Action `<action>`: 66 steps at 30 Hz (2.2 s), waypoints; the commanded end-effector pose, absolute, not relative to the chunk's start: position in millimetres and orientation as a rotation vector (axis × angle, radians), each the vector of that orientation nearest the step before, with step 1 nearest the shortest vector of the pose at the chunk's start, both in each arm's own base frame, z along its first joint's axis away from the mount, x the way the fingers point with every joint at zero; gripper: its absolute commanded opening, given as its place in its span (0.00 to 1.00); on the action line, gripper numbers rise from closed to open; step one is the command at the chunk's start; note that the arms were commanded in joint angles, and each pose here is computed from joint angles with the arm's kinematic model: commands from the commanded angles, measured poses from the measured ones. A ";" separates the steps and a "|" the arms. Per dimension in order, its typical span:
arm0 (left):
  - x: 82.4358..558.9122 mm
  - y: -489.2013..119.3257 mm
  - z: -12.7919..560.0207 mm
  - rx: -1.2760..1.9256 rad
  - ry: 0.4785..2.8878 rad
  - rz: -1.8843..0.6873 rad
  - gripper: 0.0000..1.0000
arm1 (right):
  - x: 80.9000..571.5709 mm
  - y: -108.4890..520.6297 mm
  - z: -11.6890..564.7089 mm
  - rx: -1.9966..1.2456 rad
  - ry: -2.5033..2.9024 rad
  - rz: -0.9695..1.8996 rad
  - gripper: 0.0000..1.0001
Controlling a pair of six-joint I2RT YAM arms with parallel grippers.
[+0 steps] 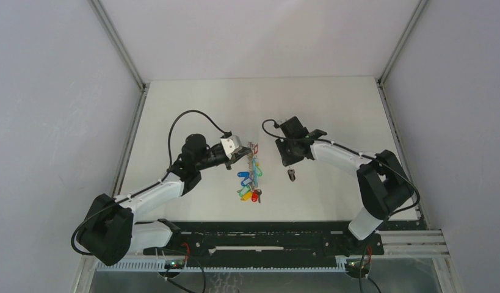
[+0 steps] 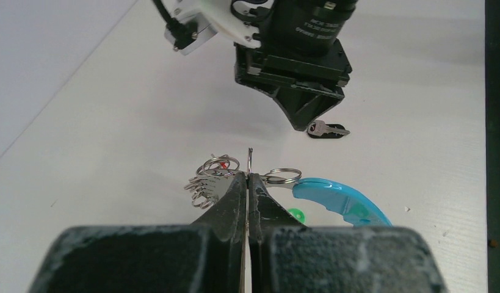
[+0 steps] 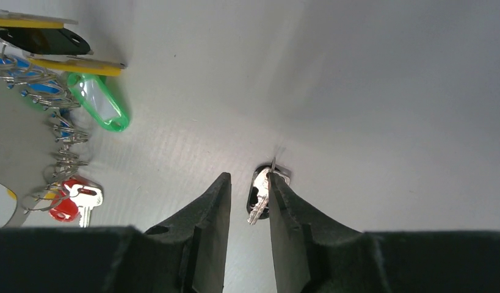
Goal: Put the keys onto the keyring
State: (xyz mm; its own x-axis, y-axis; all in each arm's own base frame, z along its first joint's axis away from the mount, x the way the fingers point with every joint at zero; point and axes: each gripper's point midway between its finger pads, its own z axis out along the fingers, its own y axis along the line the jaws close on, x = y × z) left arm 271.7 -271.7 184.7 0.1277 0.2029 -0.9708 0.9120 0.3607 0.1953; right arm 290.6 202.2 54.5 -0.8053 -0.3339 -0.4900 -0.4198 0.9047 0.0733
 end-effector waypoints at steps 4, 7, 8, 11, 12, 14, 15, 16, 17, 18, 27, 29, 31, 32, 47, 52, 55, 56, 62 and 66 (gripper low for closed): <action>272.8 -272.6 201.0 1.088 1.294 -0.711 0.00 | 277.4 195.4 58.0 -0.555 2.807 0.258 0.28; 273.0 -272.5 200.3 1.090 1.298 -0.710 0.00 | 277.0 193.7 57.8 -0.566 2.859 0.252 0.26; 272.7 -272.5 200.1 1.091 1.298 -0.711 0.00 | 278.4 193.2 57.1 -0.567 2.872 0.245 0.25; 272.8 -272.6 201.0 1.091 1.295 -0.709 0.00 | 282.4 190.9 52.8 -0.570 2.896 0.218 0.25; 272.9 -272.3 200.3 1.092 1.298 -0.708 0.00 | 283.3 190.6 51.4 -0.573 2.905 0.213 0.25; 272.9 -272.3 200.1 1.094 1.300 -0.707 0.00 | 285.9 190.7 49.1 -0.575 2.916 0.206 0.25; 273.0 -271.9 199.3 1.094 1.302 -0.706 0.00 | 286.5 190.2 47.2 -0.576 2.923 0.202 0.25; 273.4 -272.0 199.9 1.093 1.301 -0.705 0.00 | 287.8 189.6 45.9 -0.572 2.928 0.197 0.25; 273.3 -272.1 199.9 1.094 1.300 -0.706 0.00 | 288.5 189.0 44.1 -0.574 2.934 0.193 0.25; 273.0 -272.4 199.4 1.095 1.301 -0.708 0.00 | 288.4 188.9 42.7 -0.577 2.941 0.191 0.25; 273.2 -272.8 198.9 1.096 1.304 -0.709 0.00 | 293.5 192.5 35.0 -0.594 2.963 0.192 0.21; 273.2 -272.8 198.8 1.097 1.303 -0.708 0.00 | 294.3 191.9 33.7 -0.595 2.967 0.186 0.20; 273.6 -272.6 199.1 1.096 1.304 -0.708 0.00 | 295.5 191.4 33.0 -0.590 2.968 0.182 0.18; 273.4 -272.5 198.2 1.097 1.306 -0.708 0.00 | 295.9 190.8 32.7 -0.588 2.971 0.179 0.18; 273.2 -272.7 199.0 1.097 1.304 -0.711 0.00 | 296.3 187.9 28.9 -0.588 2.985 0.159 0.03; 272.2 -273.0 200.0 1.102 1.297 -0.712 0.00 | 299.1 187.2 41.5 -0.629 2.914 0.162 0.00; 270.8 -273.6 200.9 1.106 1.292 -0.717 0.00 | 303.7 190.1 60.1 -0.696 2.797 0.210 0.00; 269.9 -273.8 201.3 1.108 1.288 -0.720 0.00 | 305.2 191.3 67.2 -0.718 2.752 0.228 0.00; 265.8 -273.4 207.2 1.113 1.265 -0.725 0.00 | 309.2 202.2 108.0 -0.853 2.452 0.338 0.00; 262.0 -272.4 212.5 1.123 1.245 -0.725 0.00 | 307.1 217.0 138.8 -0.977 2.159 0.437 0.00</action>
State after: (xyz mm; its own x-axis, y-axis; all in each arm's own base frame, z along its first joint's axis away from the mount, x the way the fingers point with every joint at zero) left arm 268.3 -273.1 185.7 0.1312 0.1974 -0.9715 0.9190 0.3433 0.1939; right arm 293.6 191.8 100.5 -0.7088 -0.4950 -0.5026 -0.6078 0.7901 0.0790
